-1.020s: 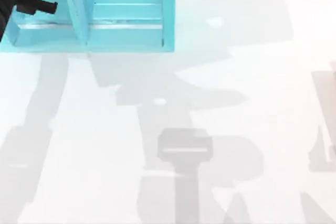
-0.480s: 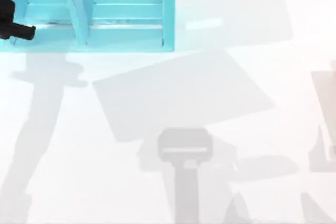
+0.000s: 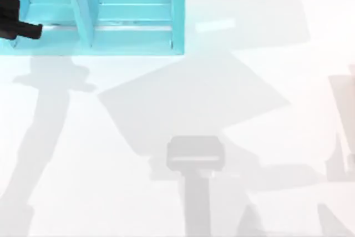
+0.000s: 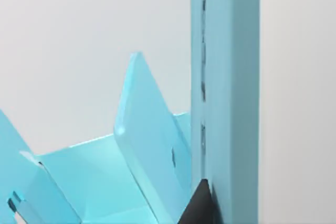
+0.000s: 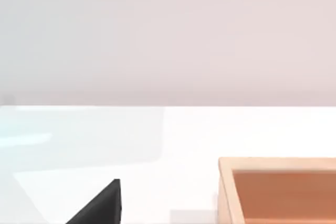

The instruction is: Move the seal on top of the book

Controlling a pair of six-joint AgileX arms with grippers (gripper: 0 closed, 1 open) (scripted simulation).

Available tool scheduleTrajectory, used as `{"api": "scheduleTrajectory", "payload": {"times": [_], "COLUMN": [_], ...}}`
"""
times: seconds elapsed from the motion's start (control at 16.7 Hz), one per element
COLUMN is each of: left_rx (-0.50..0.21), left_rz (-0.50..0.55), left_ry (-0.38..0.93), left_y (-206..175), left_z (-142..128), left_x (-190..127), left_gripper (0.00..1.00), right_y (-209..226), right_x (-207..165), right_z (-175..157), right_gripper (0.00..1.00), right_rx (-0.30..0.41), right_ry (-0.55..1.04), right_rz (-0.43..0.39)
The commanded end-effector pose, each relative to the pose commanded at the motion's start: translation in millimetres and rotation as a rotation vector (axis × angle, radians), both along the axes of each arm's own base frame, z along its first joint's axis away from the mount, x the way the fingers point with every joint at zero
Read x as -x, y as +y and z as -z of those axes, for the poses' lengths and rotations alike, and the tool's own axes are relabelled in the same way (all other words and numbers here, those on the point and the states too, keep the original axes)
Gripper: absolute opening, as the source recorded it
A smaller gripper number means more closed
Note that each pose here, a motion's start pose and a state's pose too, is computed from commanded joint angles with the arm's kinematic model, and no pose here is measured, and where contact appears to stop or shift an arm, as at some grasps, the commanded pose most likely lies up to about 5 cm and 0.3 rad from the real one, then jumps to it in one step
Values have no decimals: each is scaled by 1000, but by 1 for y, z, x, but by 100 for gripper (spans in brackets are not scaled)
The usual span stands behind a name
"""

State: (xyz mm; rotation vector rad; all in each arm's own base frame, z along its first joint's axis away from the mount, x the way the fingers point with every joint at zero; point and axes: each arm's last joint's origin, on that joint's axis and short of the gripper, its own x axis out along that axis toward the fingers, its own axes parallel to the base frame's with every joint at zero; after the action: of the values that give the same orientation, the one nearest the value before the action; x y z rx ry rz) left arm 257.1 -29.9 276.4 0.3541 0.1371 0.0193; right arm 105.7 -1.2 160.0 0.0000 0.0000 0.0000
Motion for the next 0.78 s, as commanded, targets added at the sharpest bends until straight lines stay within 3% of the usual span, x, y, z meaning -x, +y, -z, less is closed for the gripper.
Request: {"api": "scheduleTrajectory", "payload": {"times": [0.3,0.54,0.78], "left_rx": [248,534,824], "left_rz": [1,-49,-172], "left_ry": [24,107,205], "left_y": [-30,-72,-127], "left_z": [-6,1,22], "left_x": [-11,-25,-35], "left_gripper": [0,0,0], "right_y": [0,0,0], "right_x": [0,0,0], "right_z": [0,0,0], "right_gripper": [100,100,100], "right_rx": [0,0,0], "right_ry": [0,0,0], "right_rz": [0,0,0]}}
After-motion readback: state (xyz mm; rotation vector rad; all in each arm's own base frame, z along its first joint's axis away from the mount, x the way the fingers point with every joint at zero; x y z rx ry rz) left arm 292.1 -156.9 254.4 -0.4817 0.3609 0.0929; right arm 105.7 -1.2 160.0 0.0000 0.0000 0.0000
